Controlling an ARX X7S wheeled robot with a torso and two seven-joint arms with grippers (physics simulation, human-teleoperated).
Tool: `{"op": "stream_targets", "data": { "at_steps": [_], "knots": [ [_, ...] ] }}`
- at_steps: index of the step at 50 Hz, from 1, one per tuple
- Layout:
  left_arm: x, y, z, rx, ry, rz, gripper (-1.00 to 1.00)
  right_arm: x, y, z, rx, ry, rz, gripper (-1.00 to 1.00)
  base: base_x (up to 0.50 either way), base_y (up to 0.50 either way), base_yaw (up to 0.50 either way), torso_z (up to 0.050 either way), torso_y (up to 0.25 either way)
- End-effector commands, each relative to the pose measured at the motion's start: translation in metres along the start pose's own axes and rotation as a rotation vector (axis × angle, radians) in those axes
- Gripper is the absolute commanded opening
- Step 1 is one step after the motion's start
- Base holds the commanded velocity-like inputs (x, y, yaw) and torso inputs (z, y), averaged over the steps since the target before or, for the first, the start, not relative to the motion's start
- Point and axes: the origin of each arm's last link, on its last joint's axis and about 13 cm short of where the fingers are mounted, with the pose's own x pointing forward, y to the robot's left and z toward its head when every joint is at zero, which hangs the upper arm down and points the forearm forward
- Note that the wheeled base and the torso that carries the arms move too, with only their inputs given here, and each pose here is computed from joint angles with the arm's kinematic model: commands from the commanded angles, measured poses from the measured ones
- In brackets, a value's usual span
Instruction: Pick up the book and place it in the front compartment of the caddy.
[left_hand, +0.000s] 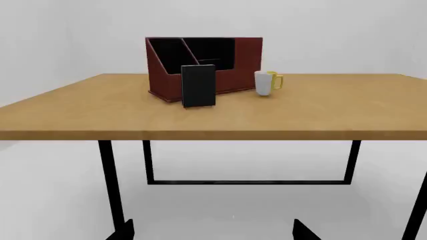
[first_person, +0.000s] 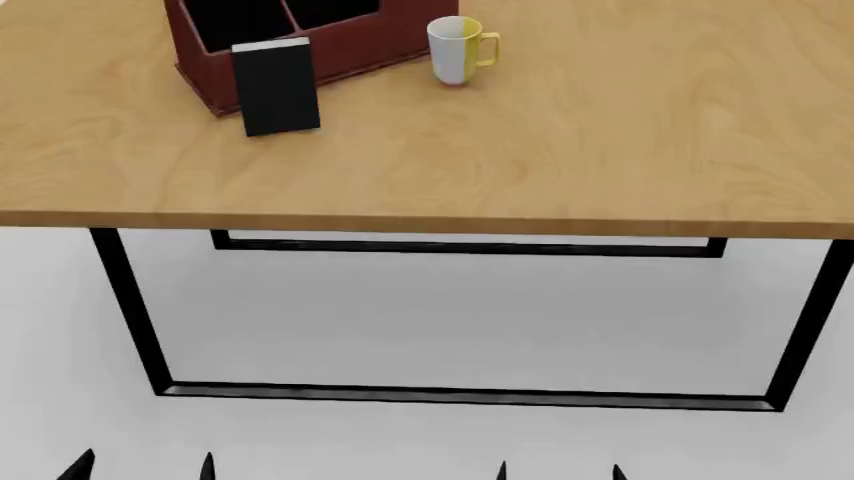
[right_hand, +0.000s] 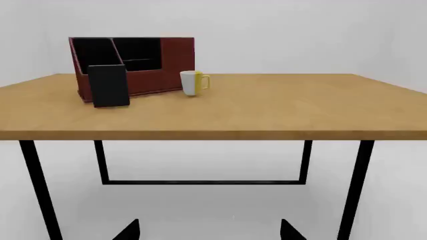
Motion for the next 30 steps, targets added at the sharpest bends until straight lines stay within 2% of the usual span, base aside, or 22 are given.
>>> {"op": "stream_targets", "data": {
  "at_steps": [1,12,17,23,30],
  "knots": [
    [0.002,0.002,-0.001,0.0,0.0,0.0,1.0,0.0,0.0,0.001,0.0,0.0,0.0,1.0,0.0,0.0,0.0,0.0,0.0],
    [-0.001,0.0,0.0,-0.003,-0.003,0.004,1.0,-0.001,0.001,0.001,0.0,-0.003,0.0,1.0,0.0,0.0,0.0,0.0,0.0],
    [0.001,0.001,0.011,0.003,-0.02,0.01,1.0,0.001,0.0,0.014,0.007,-0.032,-0.007,1.0,0.0,0.0,0.0,0.0,0.0],
    [0.015,0.004,0.052,0.002,-0.136,0.004,1.0,0.01,-0.003,0.04,-0.02,-0.093,-0.016,1.0,0.0,0.0,0.0,0.0,0.0],
    [0.031,0.009,0.106,-0.006,-0.26,0.019,1.0,0.02,-0.007,0.086,-0.059,-0.207,-0.022,1.0,0.0,0.0,0.0,0.0,0.0]
  ]
}}
